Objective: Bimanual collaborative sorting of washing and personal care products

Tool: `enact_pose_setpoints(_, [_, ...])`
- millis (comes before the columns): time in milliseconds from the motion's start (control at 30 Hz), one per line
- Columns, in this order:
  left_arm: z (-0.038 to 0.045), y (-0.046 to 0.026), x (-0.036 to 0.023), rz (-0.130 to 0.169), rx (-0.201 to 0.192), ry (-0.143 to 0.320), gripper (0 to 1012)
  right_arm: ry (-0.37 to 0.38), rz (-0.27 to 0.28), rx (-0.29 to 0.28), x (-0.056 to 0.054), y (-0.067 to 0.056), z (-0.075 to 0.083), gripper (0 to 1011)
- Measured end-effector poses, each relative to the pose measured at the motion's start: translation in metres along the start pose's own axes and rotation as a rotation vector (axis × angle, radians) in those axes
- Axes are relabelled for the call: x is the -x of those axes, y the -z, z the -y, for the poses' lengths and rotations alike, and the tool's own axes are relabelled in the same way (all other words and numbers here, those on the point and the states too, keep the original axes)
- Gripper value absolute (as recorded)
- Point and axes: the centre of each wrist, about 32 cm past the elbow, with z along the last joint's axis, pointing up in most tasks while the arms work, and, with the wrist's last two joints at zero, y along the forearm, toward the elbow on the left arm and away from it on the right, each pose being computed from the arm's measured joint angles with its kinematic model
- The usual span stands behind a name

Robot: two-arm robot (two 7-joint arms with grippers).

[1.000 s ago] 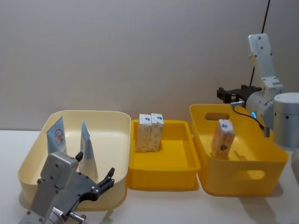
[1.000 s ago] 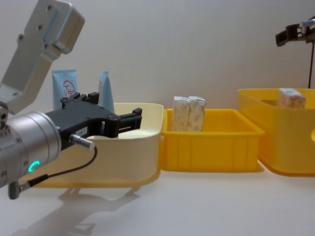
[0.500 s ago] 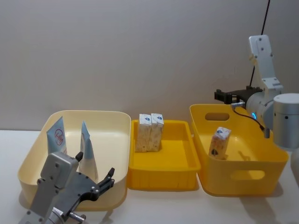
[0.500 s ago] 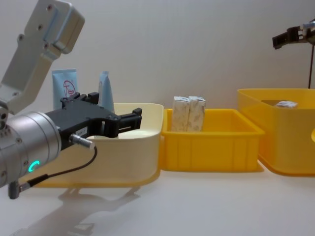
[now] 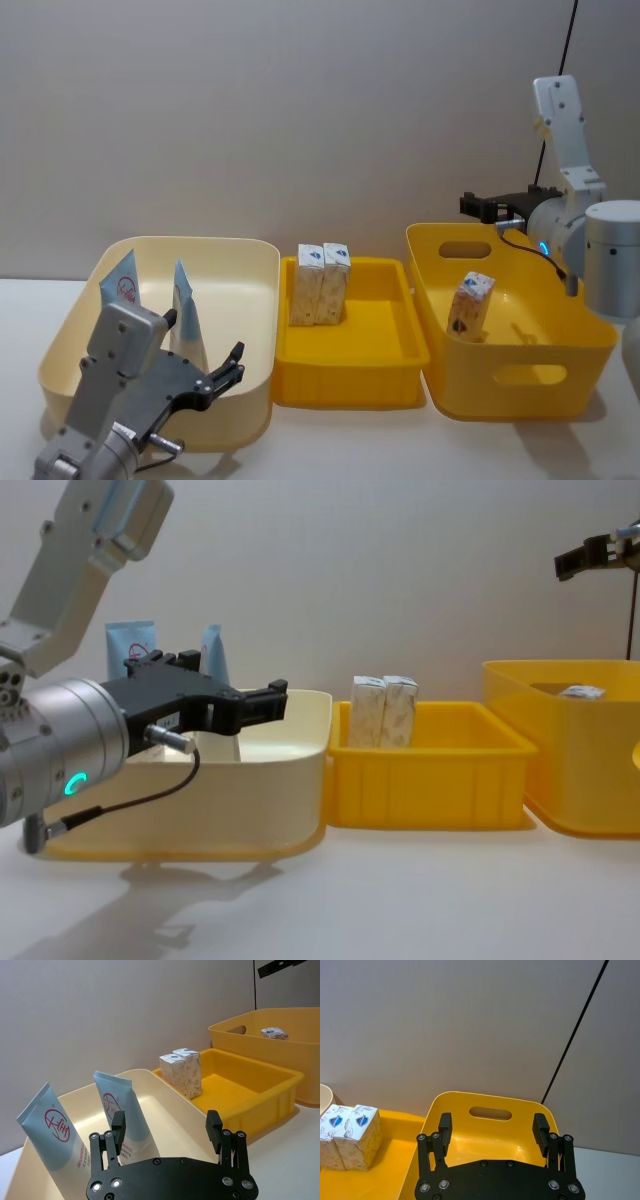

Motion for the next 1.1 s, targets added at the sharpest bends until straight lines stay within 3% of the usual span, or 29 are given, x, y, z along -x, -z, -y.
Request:
enact_pose_setpoints(533, [0.0162,0.0007,-0.0135,-0.033,-0.033,-0.001,999,0.0,-0.001,0.001,0.0,0.0,0.0,1001])
enact_pose_setpoints(1100, [0.0387,0.0061,-0.0375,-0.031,-0.083,0.04,1000,0.0,-0.001,0.001,0.0,0.0,0.0,1001])
